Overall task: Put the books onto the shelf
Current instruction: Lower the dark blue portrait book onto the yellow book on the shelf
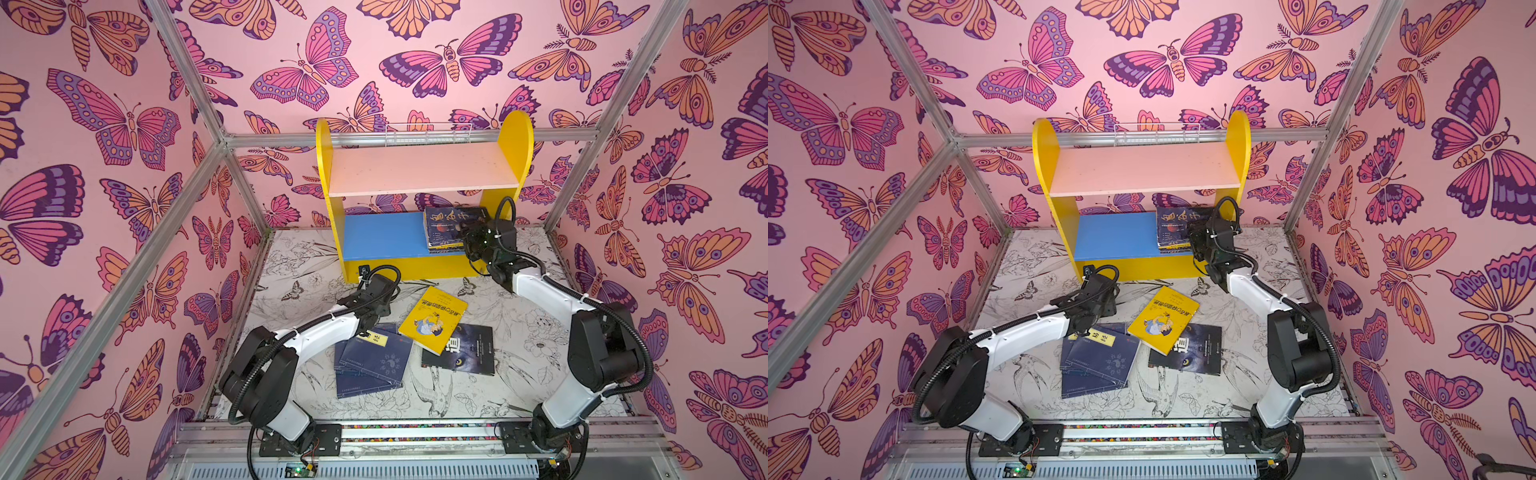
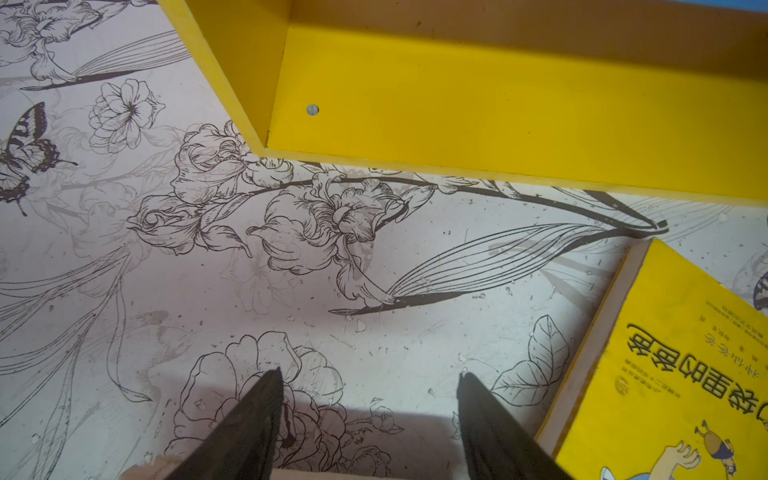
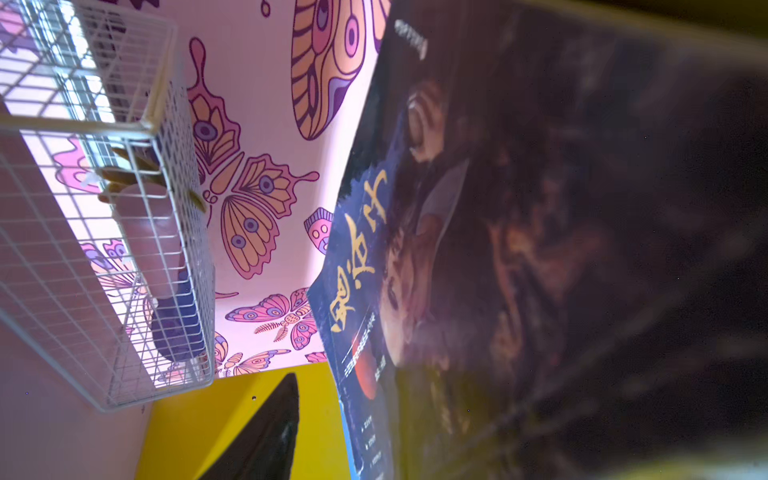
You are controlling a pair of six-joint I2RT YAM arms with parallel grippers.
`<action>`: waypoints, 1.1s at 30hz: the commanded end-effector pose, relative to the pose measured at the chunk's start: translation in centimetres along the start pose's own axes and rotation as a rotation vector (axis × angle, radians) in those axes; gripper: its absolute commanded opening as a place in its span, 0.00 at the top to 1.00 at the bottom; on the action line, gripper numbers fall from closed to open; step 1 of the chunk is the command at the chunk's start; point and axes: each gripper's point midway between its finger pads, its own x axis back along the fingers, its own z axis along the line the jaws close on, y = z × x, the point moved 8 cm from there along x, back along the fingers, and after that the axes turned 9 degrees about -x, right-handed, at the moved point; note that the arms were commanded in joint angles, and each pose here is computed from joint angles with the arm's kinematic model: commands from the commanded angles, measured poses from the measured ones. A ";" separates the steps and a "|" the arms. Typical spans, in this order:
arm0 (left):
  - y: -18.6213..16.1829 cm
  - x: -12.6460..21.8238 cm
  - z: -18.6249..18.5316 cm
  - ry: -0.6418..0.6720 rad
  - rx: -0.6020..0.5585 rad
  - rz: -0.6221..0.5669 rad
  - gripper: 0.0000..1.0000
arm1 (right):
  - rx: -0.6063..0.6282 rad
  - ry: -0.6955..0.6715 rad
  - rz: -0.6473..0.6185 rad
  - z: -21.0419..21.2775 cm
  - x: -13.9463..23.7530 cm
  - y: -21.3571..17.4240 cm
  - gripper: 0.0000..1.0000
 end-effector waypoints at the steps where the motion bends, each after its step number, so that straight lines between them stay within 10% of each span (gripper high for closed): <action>1: 0.0 0.0 0.1 0.024 -0.009 0.014 0.32 | 0.026 -0.074 0.025 0.6 0.5 0.0 0.40; 24: -0.2 -0.5 -0.3 0.018 -0.018 0.038 0.32 | 0.136 -0.211 0.080 -1.9 3.6 0.7 0.40; 33: -0.3 -0.6 -0.2 0.022 -0.017 0.043 0.31 | 0.174 -0.212 0.141 -2.1 5.7 0.1 0.62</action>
